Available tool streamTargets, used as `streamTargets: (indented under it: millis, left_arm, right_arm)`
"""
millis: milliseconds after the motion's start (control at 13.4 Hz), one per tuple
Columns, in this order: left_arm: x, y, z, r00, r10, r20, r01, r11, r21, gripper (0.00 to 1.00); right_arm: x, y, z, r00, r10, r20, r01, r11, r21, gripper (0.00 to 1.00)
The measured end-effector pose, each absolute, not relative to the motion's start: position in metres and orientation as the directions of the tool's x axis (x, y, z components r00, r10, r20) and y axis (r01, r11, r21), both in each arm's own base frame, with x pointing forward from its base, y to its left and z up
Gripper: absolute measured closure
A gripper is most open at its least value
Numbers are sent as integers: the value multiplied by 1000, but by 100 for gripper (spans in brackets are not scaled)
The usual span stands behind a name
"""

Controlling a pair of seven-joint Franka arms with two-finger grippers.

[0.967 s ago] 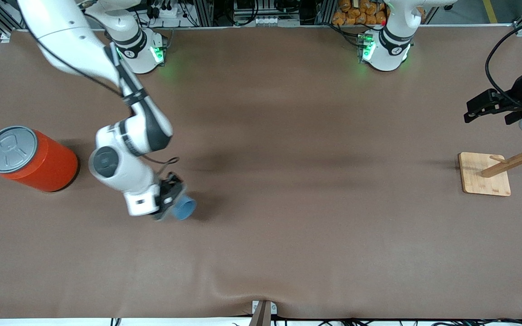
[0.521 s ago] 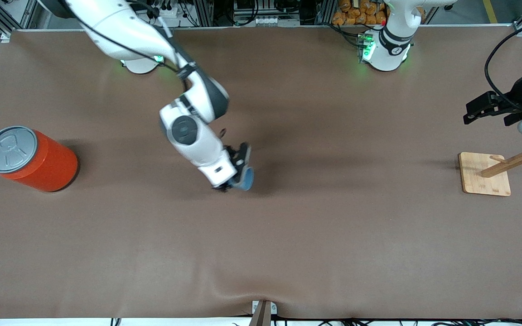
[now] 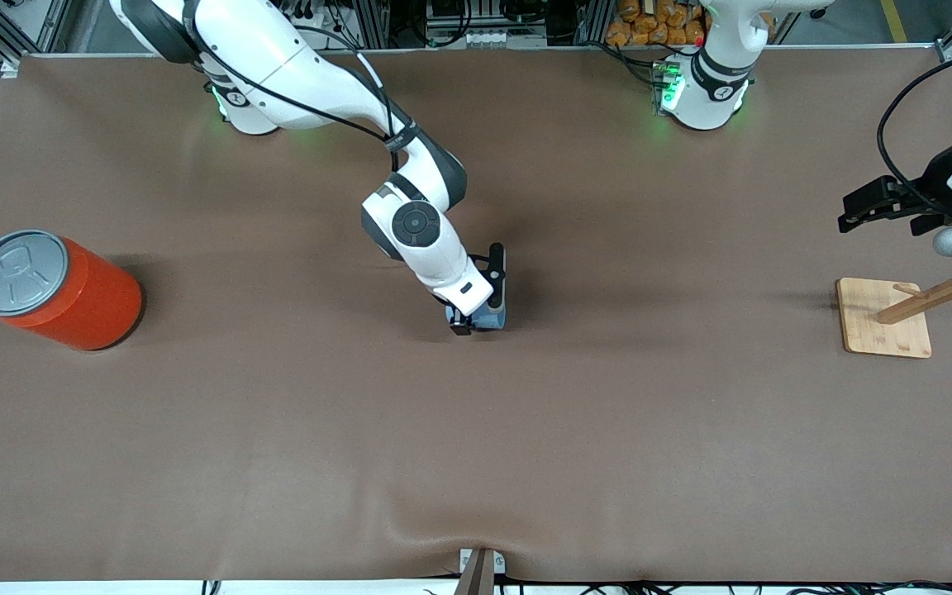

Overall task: Flip cup
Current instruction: 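Carry the blue cup toward the table middle and lay it on its side, then open and raise the right gripper while the left gripper reaches toward the cup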

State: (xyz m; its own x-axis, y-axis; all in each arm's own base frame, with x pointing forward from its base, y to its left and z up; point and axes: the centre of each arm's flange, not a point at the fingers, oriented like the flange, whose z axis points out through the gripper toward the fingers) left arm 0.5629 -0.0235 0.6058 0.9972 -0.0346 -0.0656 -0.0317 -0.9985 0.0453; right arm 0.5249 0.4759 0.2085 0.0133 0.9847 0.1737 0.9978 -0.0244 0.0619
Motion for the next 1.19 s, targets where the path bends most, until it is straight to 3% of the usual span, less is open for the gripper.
streamTargets:
  millis: [74, 372, 595, 818, 1190]
  left_arm:
    - [563, -24, 605, 997, -35, -68, -31, -998, 47, 0]
    - [564, -25, 603, 997, -36, -73, -32, -998, 54, 0]
    - [565, -36, 599, 996, -43, -81, -32, -990, 135, 0]
    - [579, -61, 570, 989, -66, -134, -27, -960, 278, 0]
    - [625, -113, 474, 963, -156, -218, -4, -822, 570, 0]
  right_arm:
    - [527, 477, 213, 5, 985, 175, 997, -19, 74, 0]
    - [537, 478, 251, 23, 985, 171, 995, -39, 87, 0]
    - [551, 451, 326, 137, 984, 110, 988, -144, 57, 0]
    - [590, 355, 400, 290, 956, 35, 956, -291, 29, 0]
    - [632, 185, 471, 526, 850, -11, 850, -526, 28, 0]
